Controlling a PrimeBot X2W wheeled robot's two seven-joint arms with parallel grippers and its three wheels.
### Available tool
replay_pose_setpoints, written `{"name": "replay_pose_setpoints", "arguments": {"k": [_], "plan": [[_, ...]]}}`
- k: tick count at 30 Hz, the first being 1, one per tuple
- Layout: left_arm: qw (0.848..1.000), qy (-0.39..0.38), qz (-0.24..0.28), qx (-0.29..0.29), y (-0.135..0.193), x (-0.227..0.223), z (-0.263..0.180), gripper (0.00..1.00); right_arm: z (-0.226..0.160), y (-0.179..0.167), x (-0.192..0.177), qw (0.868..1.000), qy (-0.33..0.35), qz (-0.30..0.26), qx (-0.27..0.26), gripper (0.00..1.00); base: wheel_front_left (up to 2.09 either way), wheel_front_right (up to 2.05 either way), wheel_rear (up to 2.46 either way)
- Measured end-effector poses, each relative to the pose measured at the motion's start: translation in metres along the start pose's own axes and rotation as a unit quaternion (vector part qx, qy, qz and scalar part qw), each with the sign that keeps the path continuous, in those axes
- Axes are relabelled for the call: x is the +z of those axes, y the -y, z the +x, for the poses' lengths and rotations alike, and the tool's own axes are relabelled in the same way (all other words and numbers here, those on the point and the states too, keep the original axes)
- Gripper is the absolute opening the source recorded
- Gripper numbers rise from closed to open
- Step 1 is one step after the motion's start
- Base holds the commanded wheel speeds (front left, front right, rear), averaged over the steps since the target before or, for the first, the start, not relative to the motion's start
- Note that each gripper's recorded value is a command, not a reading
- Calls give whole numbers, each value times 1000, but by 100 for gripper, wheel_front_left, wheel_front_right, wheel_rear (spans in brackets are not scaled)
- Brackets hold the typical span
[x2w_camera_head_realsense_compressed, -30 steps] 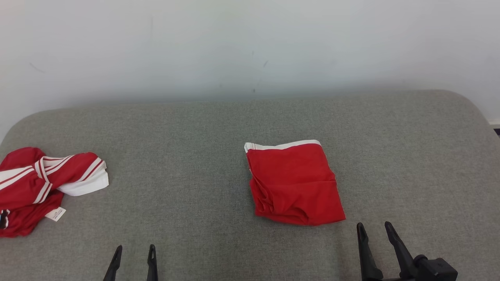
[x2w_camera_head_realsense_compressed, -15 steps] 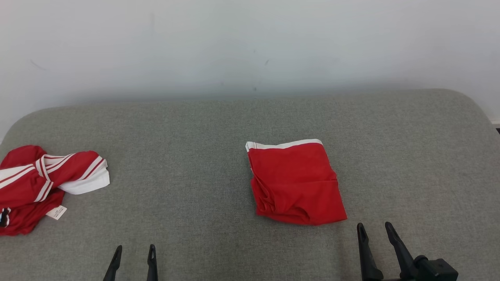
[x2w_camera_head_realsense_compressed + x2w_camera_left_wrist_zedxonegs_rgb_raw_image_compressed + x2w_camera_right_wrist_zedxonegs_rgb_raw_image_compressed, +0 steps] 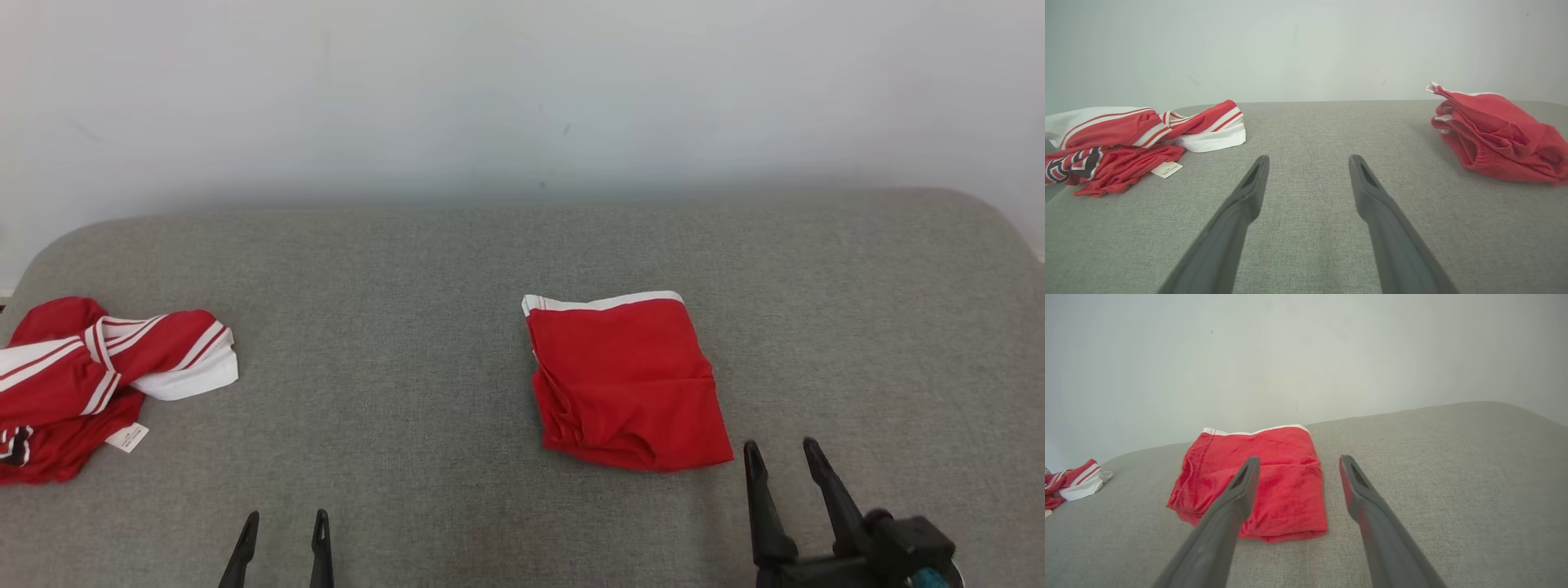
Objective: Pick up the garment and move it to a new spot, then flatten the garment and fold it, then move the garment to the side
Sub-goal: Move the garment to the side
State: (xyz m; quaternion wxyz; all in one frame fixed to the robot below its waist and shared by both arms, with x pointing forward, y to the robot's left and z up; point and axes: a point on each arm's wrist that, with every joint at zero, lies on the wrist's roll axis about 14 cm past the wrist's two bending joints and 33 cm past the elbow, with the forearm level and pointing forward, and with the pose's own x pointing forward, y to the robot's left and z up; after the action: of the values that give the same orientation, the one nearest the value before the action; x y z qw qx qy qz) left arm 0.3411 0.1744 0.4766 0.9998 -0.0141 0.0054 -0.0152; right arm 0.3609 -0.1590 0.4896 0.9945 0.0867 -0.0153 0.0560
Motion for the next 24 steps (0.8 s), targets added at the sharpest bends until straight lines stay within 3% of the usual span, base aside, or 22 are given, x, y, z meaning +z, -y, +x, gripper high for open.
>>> {"name": "replay_pose_setpoints", "arguments": {"k": [10, 17, 24], "plan": [[1000, -11, -10, 13, -5, -7, 1, 100, 66, -2, 14, 998, 8, -45, 31, 100, 0, 0, 0], [1000, -18, -13, 21, -10, -11, 10, 100, 116, 8, -16, 994, -61, -74, 42, 100, 0, 0, 0], [999, -26, -16, 35, -17, -15, 15, 100, 136, 14, -64, 985, -151, -75, 40, 100, 0, 0, 0]]}}
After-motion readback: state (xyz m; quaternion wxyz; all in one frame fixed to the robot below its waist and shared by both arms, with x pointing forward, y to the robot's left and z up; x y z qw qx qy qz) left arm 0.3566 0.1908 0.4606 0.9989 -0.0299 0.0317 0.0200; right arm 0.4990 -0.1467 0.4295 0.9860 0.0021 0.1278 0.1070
